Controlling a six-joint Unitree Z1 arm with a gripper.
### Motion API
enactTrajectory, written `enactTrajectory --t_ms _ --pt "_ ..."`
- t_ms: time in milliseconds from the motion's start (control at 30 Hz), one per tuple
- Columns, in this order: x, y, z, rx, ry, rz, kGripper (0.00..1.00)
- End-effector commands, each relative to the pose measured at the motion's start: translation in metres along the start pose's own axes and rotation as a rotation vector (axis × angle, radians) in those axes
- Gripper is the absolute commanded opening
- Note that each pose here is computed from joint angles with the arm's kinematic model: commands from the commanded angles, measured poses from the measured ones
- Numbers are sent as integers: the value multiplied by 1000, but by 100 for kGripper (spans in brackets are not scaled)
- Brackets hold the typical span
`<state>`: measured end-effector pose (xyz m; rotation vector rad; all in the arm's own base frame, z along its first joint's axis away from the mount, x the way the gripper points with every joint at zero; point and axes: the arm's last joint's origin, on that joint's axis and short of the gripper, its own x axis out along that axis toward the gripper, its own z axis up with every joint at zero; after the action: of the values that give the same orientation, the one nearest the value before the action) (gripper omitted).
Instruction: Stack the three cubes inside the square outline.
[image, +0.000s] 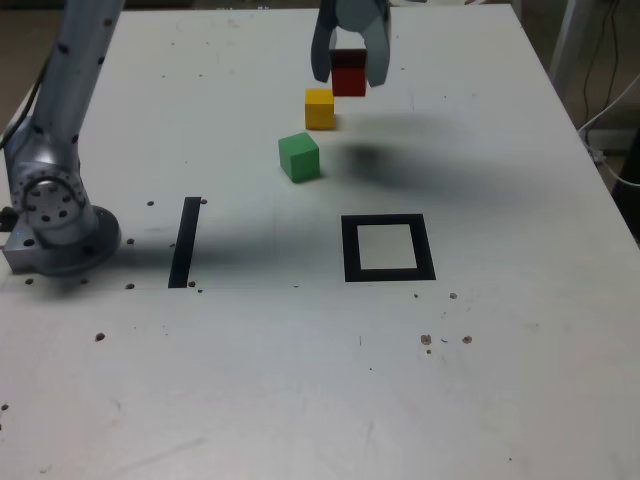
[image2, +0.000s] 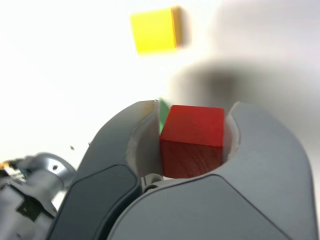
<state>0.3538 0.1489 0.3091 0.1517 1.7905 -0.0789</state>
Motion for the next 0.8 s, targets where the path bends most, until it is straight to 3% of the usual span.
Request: enactTrajectory --t_ms 0,433,767 --pt "-4 -27 1 6 13 -13 20" --pt "12 -121 22 7 -14 -83 20" --pt "26 -141 42 14 -31 -107 20"
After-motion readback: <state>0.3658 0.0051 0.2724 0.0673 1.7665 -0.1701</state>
